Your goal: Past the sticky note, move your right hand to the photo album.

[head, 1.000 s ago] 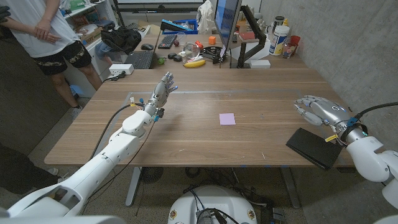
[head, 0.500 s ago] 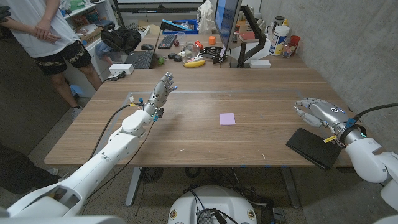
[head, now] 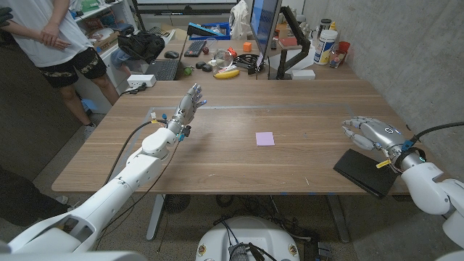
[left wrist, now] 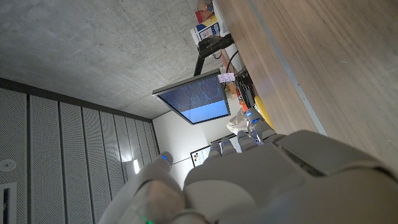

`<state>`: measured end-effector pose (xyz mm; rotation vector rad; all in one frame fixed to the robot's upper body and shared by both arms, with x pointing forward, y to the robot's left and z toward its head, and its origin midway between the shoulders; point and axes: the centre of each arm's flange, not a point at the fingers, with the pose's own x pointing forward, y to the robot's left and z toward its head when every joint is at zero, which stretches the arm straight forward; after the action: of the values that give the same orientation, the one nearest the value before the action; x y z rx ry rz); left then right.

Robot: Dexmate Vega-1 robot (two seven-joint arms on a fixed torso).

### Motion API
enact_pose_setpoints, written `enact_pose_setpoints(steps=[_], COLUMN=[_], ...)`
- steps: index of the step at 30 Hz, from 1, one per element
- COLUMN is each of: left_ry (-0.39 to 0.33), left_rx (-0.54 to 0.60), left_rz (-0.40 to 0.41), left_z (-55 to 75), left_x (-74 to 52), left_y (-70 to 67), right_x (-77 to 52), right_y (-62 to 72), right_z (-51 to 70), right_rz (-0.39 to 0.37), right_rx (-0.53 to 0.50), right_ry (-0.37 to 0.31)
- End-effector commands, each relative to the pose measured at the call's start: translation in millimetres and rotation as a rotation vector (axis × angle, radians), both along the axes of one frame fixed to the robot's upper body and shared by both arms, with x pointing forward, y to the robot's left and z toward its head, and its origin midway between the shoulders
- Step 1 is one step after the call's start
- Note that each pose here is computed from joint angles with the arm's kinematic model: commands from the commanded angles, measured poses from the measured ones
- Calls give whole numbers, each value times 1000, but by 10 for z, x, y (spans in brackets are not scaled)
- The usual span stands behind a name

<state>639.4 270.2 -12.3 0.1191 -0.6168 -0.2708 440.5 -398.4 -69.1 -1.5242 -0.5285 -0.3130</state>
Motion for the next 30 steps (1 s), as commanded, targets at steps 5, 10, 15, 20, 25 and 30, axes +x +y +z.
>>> enact_pose_setpoints(steps=[5,10,15,20,25,30], left_ry=[2,1,2,3,4,4], left_rx=[0,-1,-1,0,0,-1], left_rz=[-1,-2,-3,-5,-5,-6], left_z=[-9,-9,-7,-13,-18,-20], left_x=[2,5,9,18,25,28], left_y=[19,22,25,23,25,31], right_x=[15,20,15,17,23,35], right_y=[13,12,4,1,12,36], right_z=[-54,-80,-95,-121,-141,-150], right_rz=[-8,-12,-17,-23,-29,-36], right_rx=[2,3,8,8,7,3], right_ry=[18,28,28,35,42,50])
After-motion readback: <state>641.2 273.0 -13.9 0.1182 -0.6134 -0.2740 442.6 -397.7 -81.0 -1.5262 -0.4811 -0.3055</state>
